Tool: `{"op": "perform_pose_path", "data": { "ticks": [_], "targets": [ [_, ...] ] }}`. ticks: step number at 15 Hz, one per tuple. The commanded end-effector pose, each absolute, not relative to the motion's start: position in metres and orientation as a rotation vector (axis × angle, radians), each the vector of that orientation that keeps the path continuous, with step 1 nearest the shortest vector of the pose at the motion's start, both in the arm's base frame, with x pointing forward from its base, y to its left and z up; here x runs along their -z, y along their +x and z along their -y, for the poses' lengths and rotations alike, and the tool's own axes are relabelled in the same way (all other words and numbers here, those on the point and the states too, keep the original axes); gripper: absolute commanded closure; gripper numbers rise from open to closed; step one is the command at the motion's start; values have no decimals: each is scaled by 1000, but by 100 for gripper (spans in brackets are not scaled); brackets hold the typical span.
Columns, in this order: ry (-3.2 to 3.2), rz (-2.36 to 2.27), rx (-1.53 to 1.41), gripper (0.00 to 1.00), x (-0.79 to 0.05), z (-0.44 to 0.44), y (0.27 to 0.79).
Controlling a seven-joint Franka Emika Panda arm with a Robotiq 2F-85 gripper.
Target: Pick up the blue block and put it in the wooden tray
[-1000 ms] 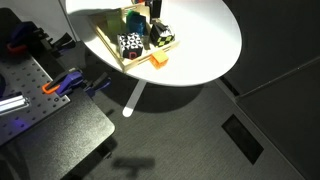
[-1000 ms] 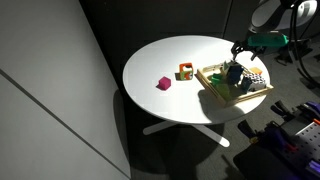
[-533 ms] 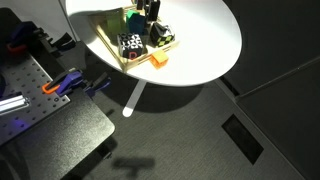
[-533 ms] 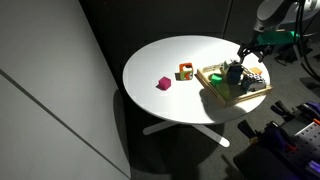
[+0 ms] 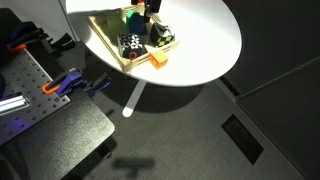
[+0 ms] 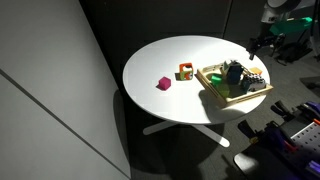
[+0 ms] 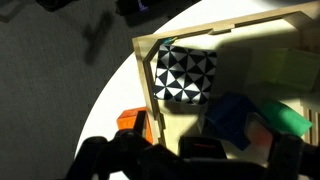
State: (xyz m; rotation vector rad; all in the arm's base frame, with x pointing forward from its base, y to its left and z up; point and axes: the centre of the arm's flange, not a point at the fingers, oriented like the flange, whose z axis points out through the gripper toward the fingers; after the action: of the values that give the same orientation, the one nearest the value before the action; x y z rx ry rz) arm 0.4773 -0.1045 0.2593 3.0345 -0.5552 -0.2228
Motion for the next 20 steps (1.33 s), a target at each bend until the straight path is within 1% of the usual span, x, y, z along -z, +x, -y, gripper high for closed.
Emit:
{"op": "perform_pose_path", "data": {
  "ticks": [1, 6, 12, 19, 20],
  "targets": [
    [3066, 427, 191, 0, -295, 104, 461],
    [3124, 259, 74, 0, -330, 95, 447],
    [3145, 187, -29, 0, -364, 87, 432],
    [3151, 165, 40, 0, -386, 79, 416],
    [3132, 191, 29, 0, -375, 81, 427]
  ]
}}
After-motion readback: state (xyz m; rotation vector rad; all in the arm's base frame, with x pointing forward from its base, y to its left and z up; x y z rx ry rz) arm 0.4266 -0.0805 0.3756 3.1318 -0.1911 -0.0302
